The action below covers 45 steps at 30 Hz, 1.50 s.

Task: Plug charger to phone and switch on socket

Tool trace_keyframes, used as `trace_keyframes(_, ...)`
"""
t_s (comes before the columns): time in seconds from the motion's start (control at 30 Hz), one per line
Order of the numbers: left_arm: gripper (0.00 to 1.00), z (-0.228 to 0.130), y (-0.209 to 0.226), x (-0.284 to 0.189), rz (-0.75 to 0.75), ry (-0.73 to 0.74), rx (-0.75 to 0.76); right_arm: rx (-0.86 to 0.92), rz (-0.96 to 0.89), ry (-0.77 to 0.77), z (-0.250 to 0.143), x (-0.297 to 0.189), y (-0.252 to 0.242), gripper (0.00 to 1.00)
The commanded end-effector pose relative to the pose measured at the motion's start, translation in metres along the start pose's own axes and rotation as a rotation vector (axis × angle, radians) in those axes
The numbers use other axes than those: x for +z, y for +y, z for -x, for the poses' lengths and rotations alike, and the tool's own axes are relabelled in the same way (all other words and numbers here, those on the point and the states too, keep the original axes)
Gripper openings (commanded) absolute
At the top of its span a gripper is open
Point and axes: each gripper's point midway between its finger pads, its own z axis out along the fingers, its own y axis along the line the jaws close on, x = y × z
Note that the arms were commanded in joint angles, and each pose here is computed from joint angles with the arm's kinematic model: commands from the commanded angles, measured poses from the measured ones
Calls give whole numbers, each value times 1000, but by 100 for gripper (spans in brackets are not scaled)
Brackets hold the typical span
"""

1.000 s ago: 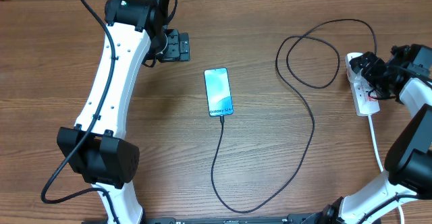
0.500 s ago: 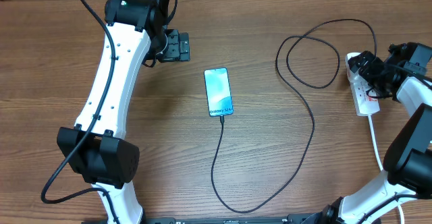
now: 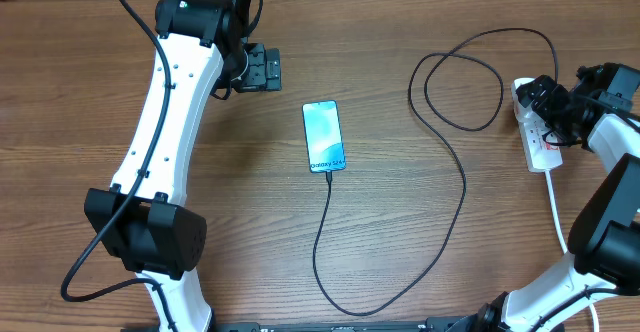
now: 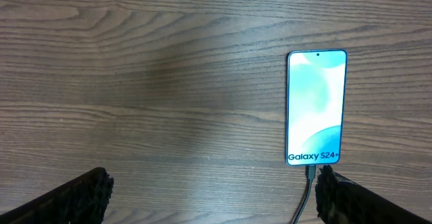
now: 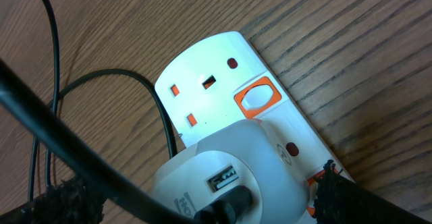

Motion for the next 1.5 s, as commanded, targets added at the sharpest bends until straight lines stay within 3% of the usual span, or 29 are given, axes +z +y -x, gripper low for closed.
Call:
trace_keyframes(0.0, 100, 1, 4, 3, 19, 1, 15, 28, 84, 81, -22, 5, 18, 100)
trace_keyframes(0.97, 100, 1, 4, 3, 19, 1, 15, 46, 29, 85, -20, 1, 10, 100)
trace_keyframes(1.47, 100, 1, 4, 3, 19, 1, 15, 90, -113, -68, 10, -74, 12, 99)
